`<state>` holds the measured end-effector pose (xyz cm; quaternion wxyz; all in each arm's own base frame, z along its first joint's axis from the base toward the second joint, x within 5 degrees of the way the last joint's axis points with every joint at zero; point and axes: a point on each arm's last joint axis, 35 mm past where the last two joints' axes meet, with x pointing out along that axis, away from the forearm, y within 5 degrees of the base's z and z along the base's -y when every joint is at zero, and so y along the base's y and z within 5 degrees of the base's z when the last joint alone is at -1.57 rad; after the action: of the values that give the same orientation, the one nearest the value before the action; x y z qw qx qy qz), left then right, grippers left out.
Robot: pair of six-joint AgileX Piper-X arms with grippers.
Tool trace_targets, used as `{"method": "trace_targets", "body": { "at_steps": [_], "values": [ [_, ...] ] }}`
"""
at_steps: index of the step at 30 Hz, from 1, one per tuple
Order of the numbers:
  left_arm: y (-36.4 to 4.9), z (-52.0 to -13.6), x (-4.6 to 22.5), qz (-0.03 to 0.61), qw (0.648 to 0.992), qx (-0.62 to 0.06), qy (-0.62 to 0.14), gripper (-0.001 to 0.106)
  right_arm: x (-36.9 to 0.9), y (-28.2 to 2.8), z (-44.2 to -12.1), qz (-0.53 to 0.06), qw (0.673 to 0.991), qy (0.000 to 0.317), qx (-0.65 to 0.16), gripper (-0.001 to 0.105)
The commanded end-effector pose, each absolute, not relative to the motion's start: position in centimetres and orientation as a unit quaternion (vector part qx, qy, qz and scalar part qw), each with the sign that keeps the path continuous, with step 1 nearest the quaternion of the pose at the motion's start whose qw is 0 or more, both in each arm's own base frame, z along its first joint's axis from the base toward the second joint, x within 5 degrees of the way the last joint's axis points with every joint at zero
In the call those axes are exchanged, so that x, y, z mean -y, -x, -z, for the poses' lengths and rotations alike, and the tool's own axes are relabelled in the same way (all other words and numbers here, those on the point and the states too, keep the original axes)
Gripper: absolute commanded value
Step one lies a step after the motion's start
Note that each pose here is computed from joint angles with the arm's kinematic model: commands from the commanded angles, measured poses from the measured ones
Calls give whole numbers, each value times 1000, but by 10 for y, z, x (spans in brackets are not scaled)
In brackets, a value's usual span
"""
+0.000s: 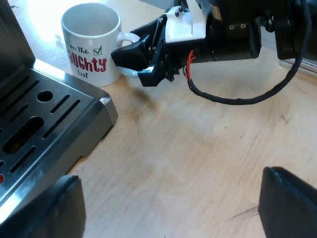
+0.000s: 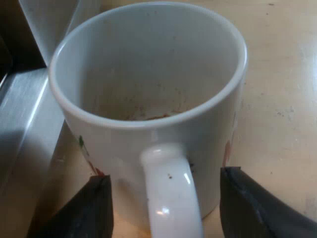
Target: Place mug into machine
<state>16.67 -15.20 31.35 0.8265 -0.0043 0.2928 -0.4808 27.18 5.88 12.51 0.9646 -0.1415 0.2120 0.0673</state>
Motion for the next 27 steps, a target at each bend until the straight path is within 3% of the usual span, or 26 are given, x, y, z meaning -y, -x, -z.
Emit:
{"method": "trace_targets", "body": {
  "at_steps": [1, 4, 6, 8, 10, 18, 27],
  "values": [
    [-167, -318, 154, 485, 827, -284, 12, 73, -58, -274, -128, -64, 966, 138, -208, 49],
    [-167, -318, 154, 485, 827, -284, 12, 73, -58, -274, -128, -64, 966, 139, -209, 44],
    [-167, -318, 154, 485, 827, -284, 12, 73, -58, -274, -128, -64, 966, 139, -210, 30],
    [-167, -318, 154, 485, 827, -285, 12, 73, -58, -274, -128, -64, 966, 139, -210, 22],
    [-167, -318, 154, 485, 827, -285, 12, 73, -58, -274, -128, -64, 966, 139, -210, 0],
    [-167, -318, 153, 478, 829, -289, 22, 73, -58, -273, -134, -65, 968, 143, -198, 0],
    [-145, -343, 134, 466, 848, -249, 44, 73, -60, -249, -172, -75, 960, 157, -217, 0]
  ]
}}
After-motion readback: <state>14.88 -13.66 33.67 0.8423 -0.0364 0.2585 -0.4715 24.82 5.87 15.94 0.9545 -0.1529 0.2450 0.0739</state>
